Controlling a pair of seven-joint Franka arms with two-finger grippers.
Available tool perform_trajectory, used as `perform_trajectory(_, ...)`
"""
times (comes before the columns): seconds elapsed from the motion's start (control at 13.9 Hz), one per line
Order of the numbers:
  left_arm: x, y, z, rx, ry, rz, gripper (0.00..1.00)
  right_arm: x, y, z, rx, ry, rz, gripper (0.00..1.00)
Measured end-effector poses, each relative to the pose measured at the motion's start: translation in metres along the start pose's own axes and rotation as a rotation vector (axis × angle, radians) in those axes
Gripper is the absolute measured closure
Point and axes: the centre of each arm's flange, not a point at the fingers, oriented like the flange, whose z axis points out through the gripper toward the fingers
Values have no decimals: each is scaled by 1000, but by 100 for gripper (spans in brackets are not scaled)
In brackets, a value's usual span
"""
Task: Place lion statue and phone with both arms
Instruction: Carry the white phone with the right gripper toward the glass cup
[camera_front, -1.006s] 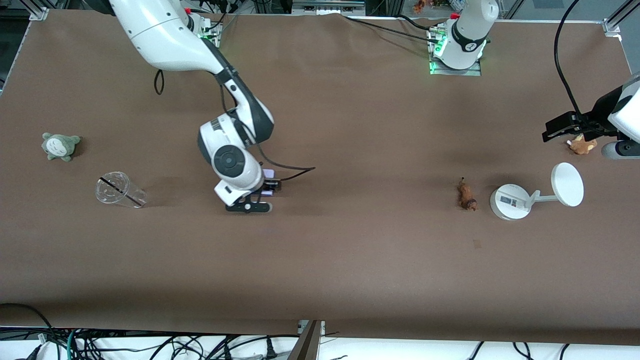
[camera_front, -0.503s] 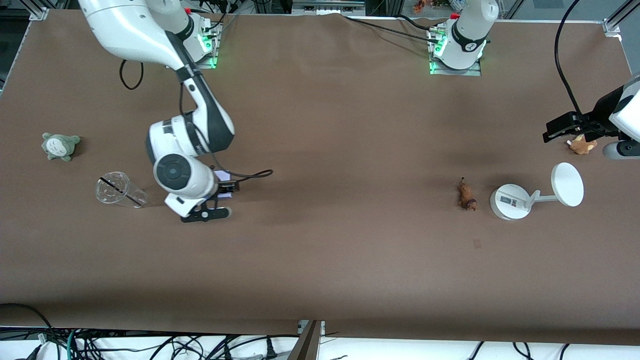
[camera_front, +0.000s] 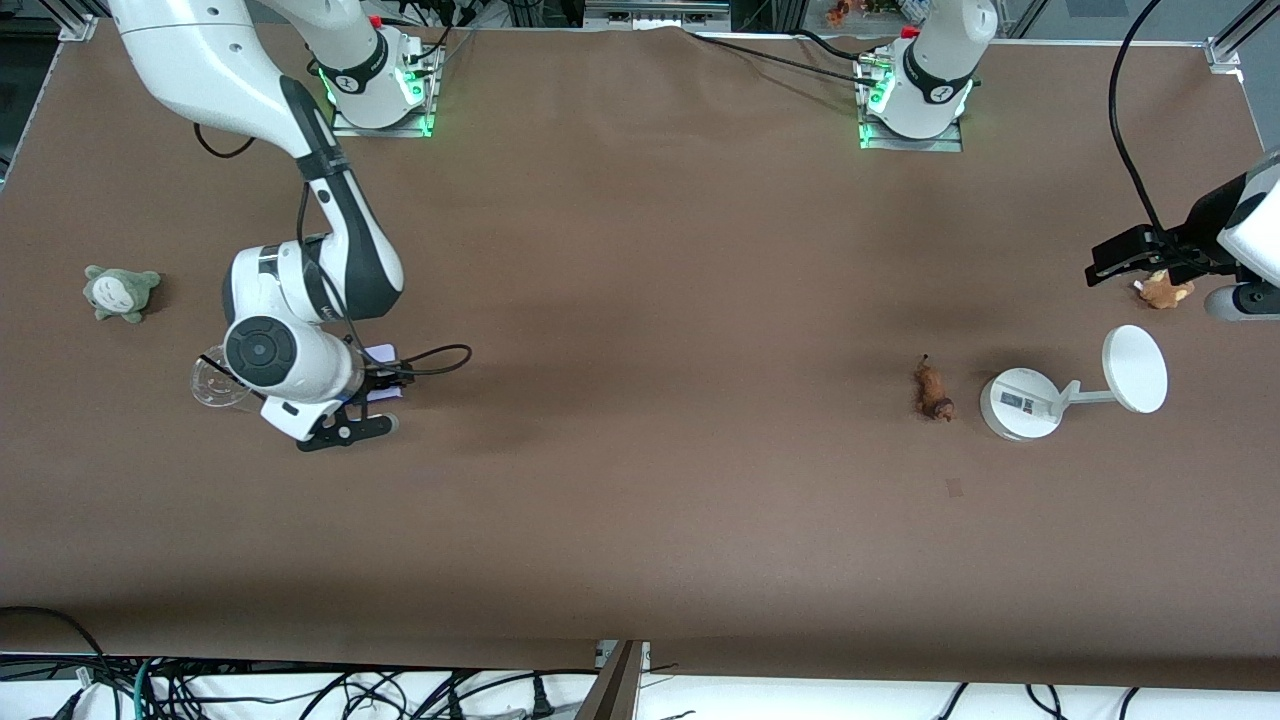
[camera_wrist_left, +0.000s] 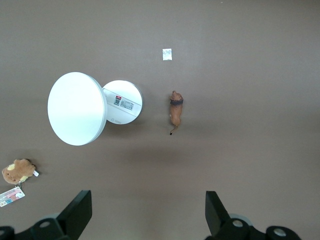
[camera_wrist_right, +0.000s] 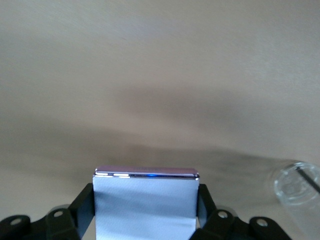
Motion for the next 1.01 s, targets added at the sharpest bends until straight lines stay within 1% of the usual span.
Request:
perform_trajectory(0.36,0,0,0,0,0,0,0,-20,50,38,5,36,-29,16)
perform_trajectory(1.01,0,-1,0,0,0,-2,0,-26,53,53,3,56,-31,16)
